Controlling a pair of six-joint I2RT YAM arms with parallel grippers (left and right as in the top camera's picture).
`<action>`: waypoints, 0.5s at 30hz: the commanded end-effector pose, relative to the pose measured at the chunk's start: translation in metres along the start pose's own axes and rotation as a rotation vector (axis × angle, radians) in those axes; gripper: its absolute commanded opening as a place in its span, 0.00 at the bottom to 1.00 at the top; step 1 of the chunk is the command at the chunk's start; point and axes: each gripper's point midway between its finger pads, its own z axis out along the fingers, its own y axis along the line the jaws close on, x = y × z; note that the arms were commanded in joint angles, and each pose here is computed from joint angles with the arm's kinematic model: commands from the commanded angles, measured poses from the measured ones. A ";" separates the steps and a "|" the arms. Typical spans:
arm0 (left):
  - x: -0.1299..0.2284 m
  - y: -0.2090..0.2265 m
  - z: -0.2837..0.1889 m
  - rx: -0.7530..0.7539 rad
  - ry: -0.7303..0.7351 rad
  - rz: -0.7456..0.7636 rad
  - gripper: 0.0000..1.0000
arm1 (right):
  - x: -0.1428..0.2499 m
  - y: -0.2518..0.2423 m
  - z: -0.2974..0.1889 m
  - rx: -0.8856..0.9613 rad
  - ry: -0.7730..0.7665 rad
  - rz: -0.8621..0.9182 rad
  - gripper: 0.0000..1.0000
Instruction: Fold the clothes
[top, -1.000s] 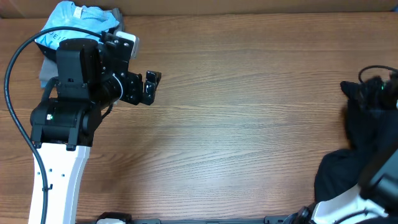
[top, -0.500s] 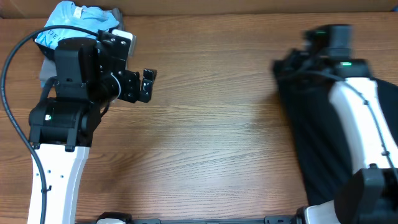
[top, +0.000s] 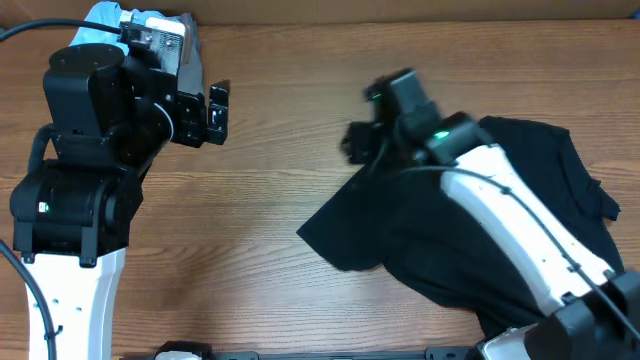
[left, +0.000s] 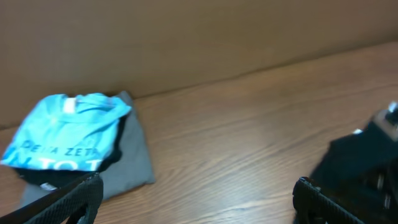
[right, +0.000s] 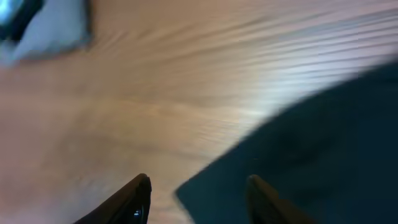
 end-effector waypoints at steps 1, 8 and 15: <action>0.004 -0.035 0.016 0.170 0.042 0.021 1.00 | -0.063 -0.038 -0.088 0.055 -0.275 0.142 0.53; 0.066 -0.121 0.095 0.367 0.320 0.109 1.00 | -0.086 -0.071 -0.204 0.039 -0.546 0.237 0.67; 0.109 -0.184 0.160 0.490 0.426 0.164 1.00 | -0.062 -0.080 -0.264 0.049 -0.662 0.269 0.75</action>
